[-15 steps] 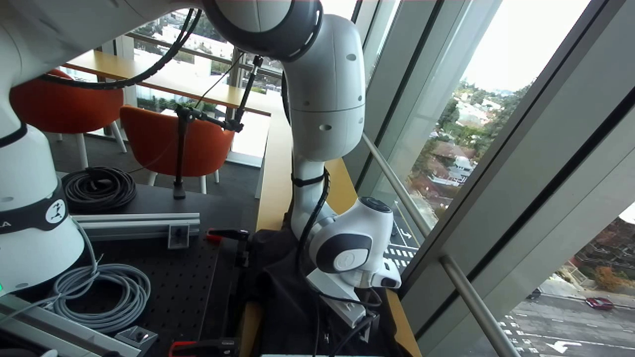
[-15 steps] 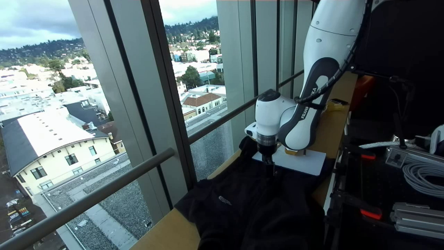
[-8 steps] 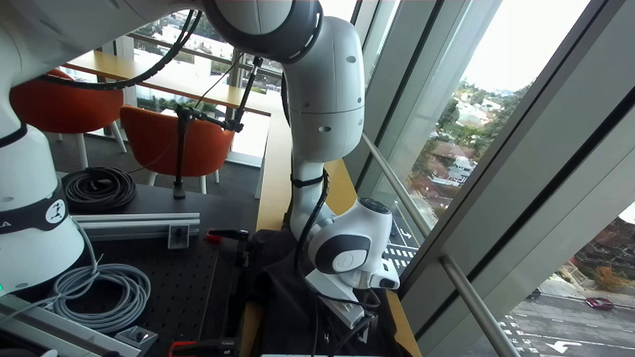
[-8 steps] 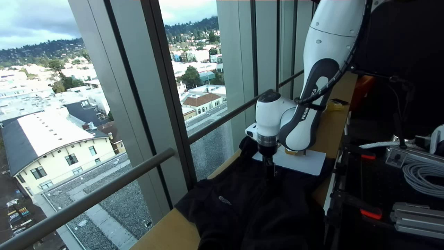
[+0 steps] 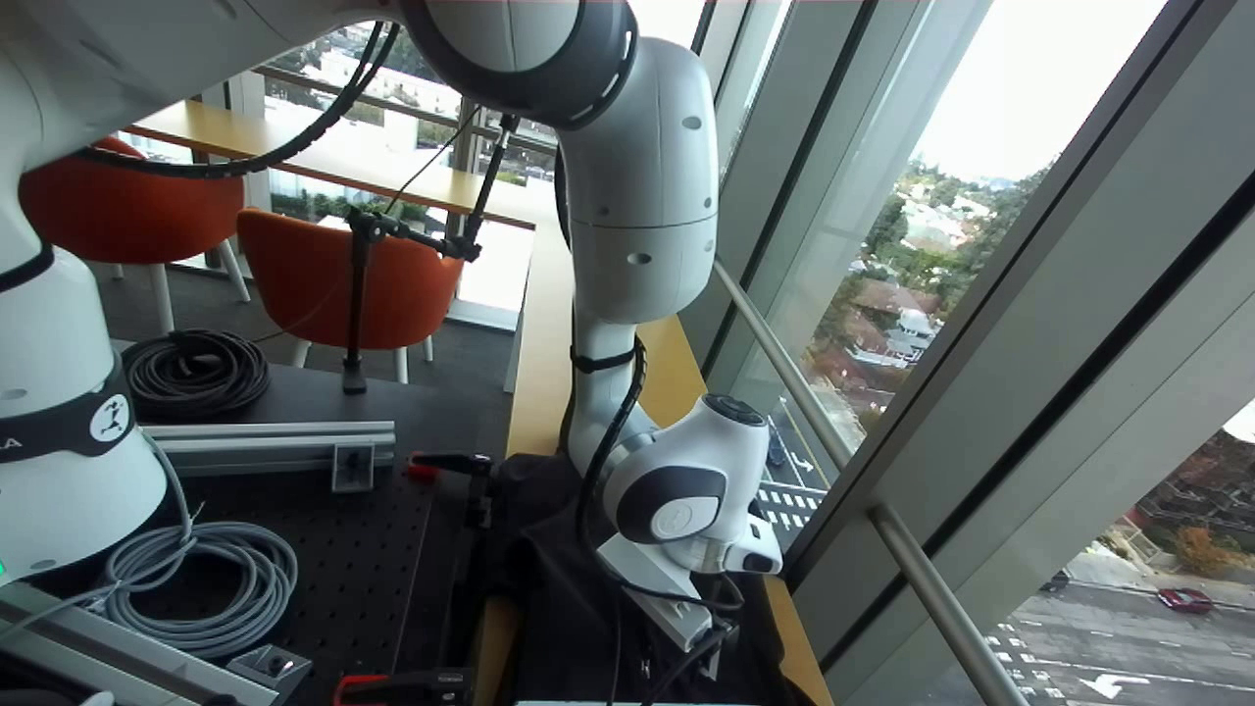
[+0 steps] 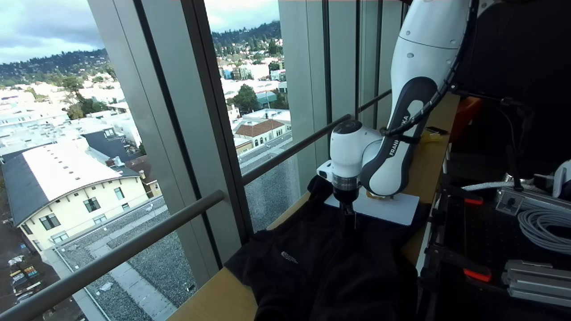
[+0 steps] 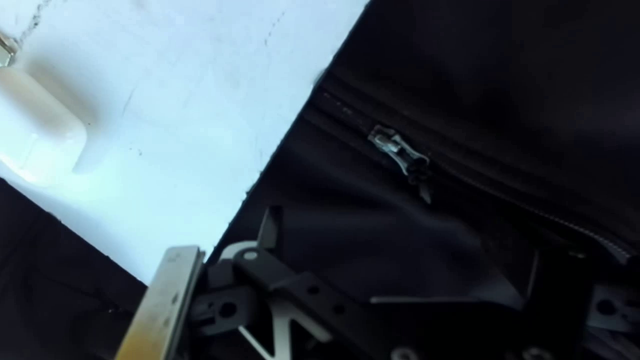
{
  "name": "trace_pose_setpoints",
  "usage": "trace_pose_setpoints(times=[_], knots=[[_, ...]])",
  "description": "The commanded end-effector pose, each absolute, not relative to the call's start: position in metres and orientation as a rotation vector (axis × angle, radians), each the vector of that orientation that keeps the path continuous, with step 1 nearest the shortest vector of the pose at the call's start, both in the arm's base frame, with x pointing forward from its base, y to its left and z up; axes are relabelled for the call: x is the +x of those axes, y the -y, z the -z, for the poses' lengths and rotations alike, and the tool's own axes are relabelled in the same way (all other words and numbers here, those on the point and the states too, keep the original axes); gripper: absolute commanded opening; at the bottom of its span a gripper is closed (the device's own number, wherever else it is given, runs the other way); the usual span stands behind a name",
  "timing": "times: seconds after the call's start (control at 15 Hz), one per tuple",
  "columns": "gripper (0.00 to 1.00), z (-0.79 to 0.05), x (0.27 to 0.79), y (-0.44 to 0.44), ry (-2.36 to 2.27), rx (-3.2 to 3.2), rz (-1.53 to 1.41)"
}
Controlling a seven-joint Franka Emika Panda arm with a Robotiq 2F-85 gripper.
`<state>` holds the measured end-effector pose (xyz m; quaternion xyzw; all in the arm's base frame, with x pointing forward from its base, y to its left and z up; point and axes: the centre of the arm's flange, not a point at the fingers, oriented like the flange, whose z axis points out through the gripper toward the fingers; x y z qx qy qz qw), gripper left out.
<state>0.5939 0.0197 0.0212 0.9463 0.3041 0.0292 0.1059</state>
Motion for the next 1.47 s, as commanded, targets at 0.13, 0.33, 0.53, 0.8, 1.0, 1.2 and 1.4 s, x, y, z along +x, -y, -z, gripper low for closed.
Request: trace_pose_setpoints(times=[0.13, 0.33, 0.53, 0.8, 1.0, 1.2, 1.4], knots=[[1.00, -0.024, 0.588, -0.009, -0.885, 2.771, -0.089], [1.00, -0.026, 0.587, 0.003, -0.867, 2.763, -0.085], [1.00, -0.026, 0.586, 0.015, -0.847, 2.758, -0.076], [1.00, -0.029, 0.586, 0.026, -0.828, 2.750, -0.072], [1.00, -0.032, 0.589, 0.029, -0.821, 2.743, -0.077], [1.00, -0.034, 0.588, 0.034, -0.814, 2.741, -0.076], [1.00, -0.038, 0.589, 0.033, -0.812, 2.745, -0.084]])
